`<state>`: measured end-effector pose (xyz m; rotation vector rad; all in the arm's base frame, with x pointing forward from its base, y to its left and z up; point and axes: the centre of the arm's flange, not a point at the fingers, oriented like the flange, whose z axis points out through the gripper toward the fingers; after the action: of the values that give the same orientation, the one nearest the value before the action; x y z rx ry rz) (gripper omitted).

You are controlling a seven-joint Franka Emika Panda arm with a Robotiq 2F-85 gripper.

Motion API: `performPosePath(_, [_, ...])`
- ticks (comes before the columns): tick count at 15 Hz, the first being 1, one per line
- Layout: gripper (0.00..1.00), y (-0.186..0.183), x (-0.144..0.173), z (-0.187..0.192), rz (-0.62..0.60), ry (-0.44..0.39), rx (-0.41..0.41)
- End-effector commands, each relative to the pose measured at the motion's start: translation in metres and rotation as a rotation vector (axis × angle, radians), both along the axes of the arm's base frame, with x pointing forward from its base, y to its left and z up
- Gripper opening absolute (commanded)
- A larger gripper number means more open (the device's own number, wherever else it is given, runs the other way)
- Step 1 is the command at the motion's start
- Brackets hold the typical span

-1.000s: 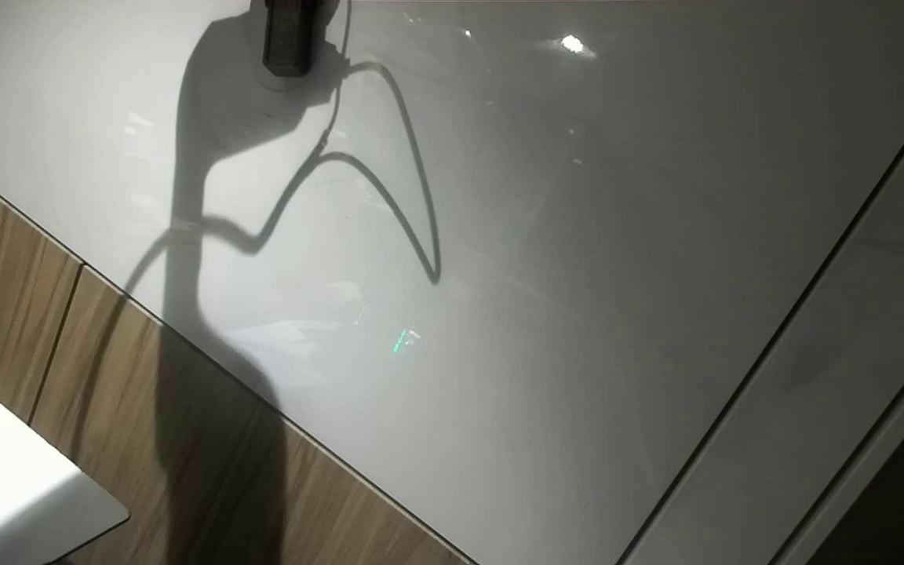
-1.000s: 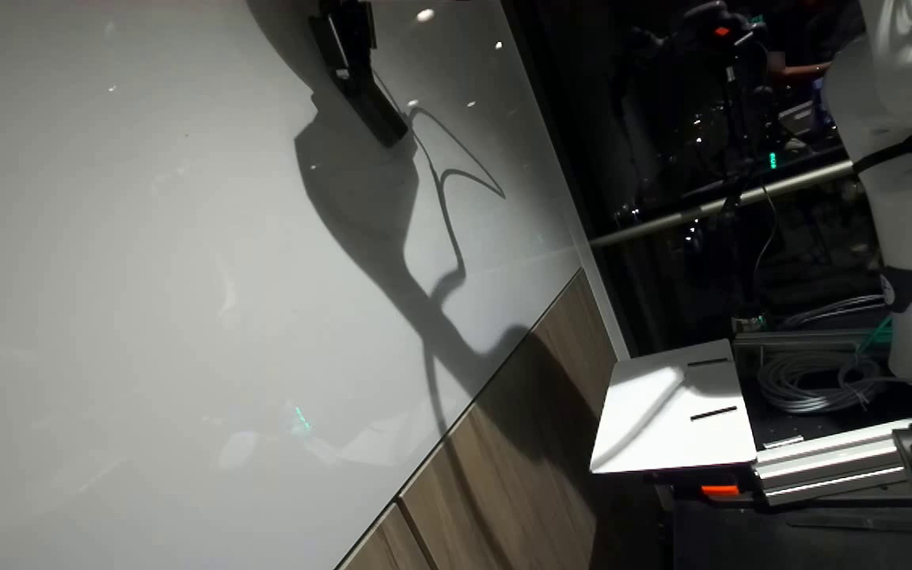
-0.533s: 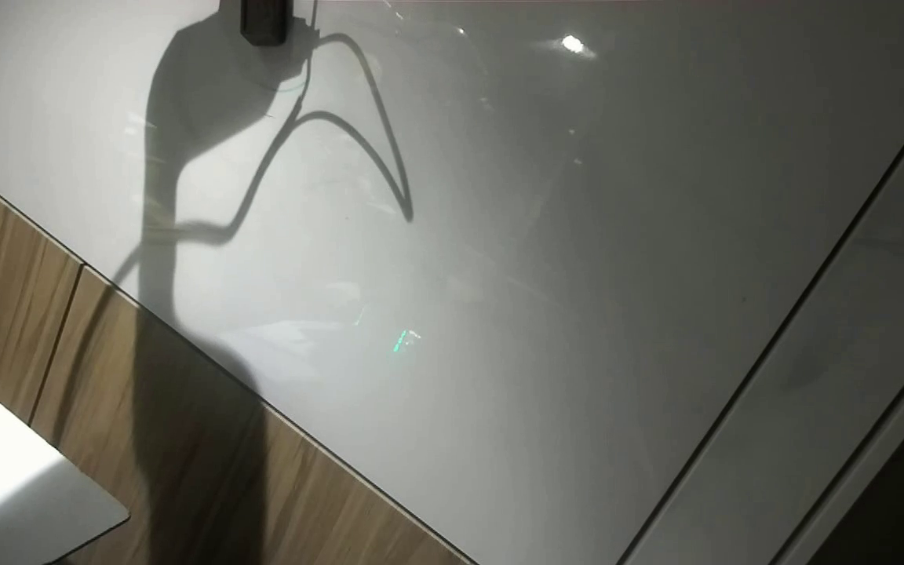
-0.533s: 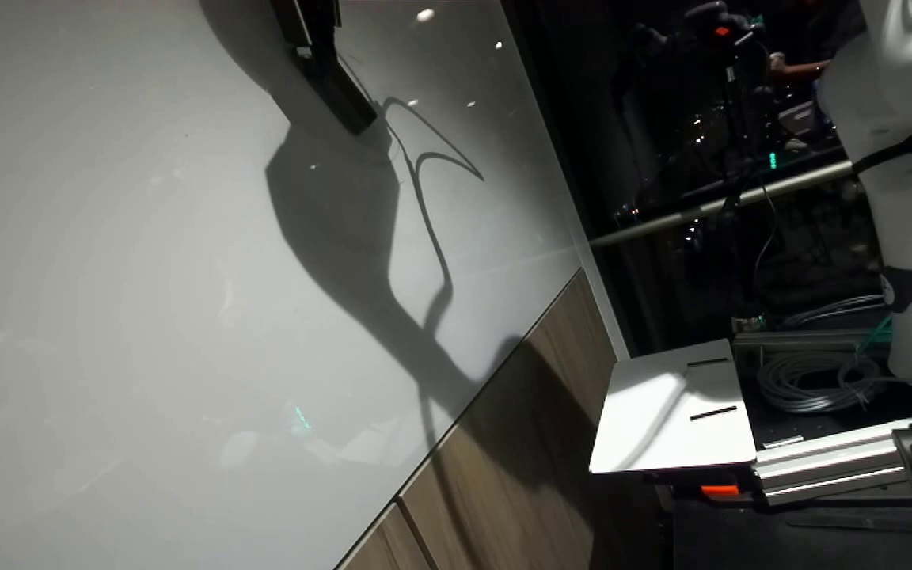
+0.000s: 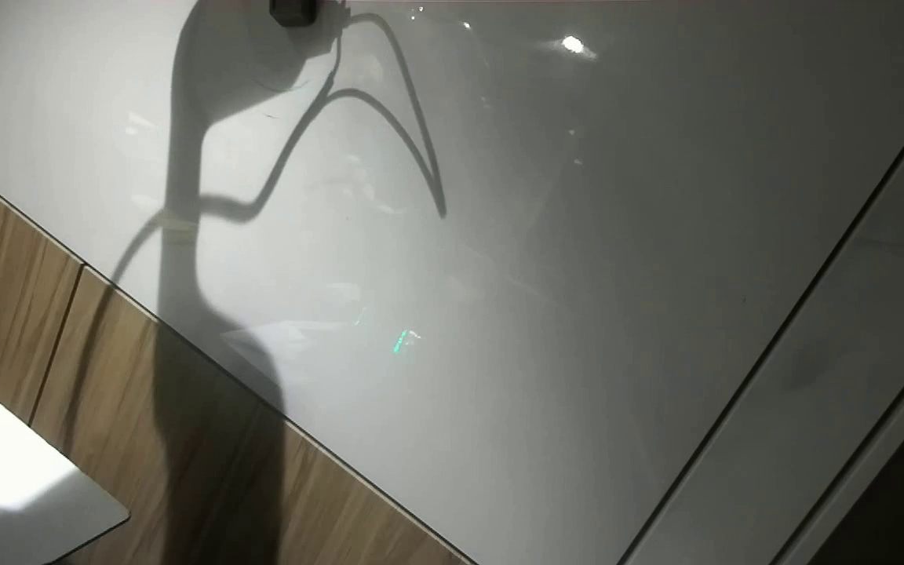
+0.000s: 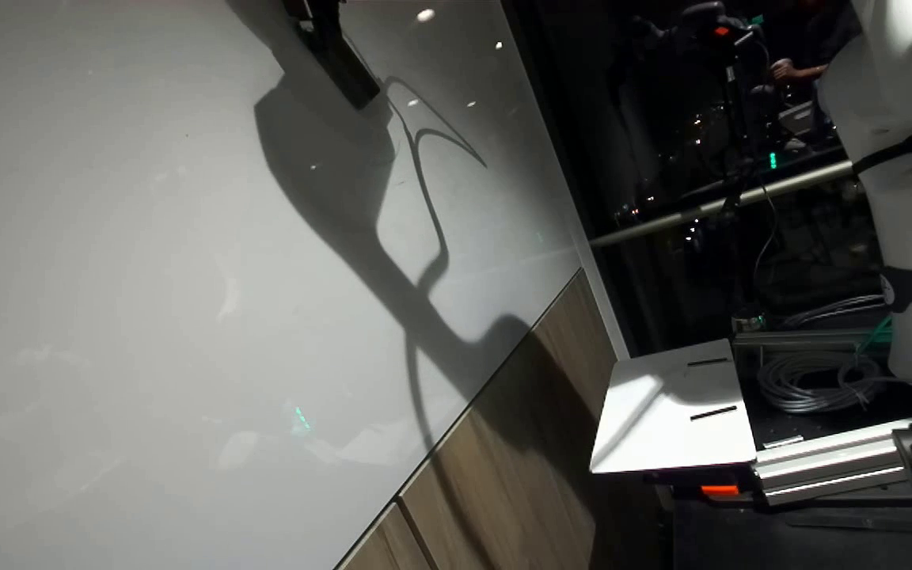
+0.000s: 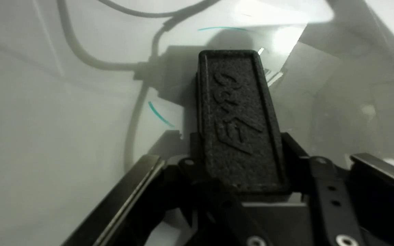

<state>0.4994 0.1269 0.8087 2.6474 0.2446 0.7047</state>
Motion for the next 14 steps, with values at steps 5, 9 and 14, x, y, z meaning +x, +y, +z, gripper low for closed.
performPosePath(5, [0.31, -0.103, 0.056, 0.009, -0.095, -0.041, 0.005])
performPosePath(9, [0.31, -0.14, 0.065, -0.019, -0.134, 0.003, 0.048])
performPosePath(14, [0.31, -0.141, 0.067, -0.074, -0.144, 0.081, 0.077])
